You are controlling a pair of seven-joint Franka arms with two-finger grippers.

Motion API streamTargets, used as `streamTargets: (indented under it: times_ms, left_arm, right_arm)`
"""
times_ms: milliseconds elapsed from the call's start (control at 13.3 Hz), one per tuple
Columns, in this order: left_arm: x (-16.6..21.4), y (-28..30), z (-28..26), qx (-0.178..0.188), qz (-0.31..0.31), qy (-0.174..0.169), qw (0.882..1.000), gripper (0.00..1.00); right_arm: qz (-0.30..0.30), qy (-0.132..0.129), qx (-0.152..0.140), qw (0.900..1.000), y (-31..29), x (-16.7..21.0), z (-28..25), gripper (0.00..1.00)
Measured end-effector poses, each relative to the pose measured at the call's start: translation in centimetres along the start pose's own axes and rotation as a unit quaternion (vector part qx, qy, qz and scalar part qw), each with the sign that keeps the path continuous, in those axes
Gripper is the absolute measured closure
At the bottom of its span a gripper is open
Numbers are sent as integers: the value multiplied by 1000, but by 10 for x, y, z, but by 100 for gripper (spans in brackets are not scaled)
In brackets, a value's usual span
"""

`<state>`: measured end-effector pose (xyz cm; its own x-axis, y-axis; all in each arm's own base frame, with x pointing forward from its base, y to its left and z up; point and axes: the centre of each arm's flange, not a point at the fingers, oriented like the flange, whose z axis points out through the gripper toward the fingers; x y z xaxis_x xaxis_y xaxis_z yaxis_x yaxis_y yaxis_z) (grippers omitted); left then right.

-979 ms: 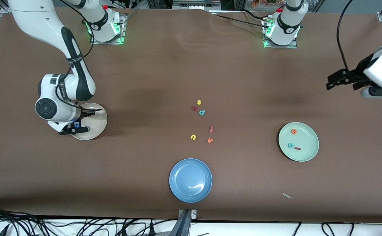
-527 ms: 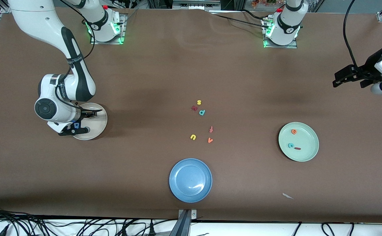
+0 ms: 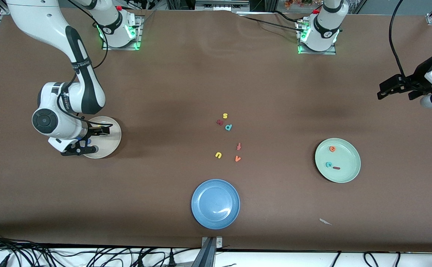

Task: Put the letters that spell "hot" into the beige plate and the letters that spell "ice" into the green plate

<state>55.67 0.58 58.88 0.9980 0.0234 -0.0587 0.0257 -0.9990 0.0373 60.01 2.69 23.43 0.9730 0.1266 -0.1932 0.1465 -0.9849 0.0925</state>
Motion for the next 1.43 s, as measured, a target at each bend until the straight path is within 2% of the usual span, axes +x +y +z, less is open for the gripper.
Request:
streamTargets:
  times_ms: [527,753,1055,1431]
  left_arm:
    - [0,0,-1,0,3,1,1000,0]
    - [0,0,-1,0,5,1,1000,0]
    - [0,4,0,0,9,0,1000,0]
    - [1,4,0,0,9,0,1000,0]
  right_arm:
    - [1,19,3,1000,1,1,-21,0]
    - [9,42,3,999,8,7,-49,0]
    - [43,51,11,998,34,7,-121,0]
    - [89,64,28,994,47,-15,-246,0]
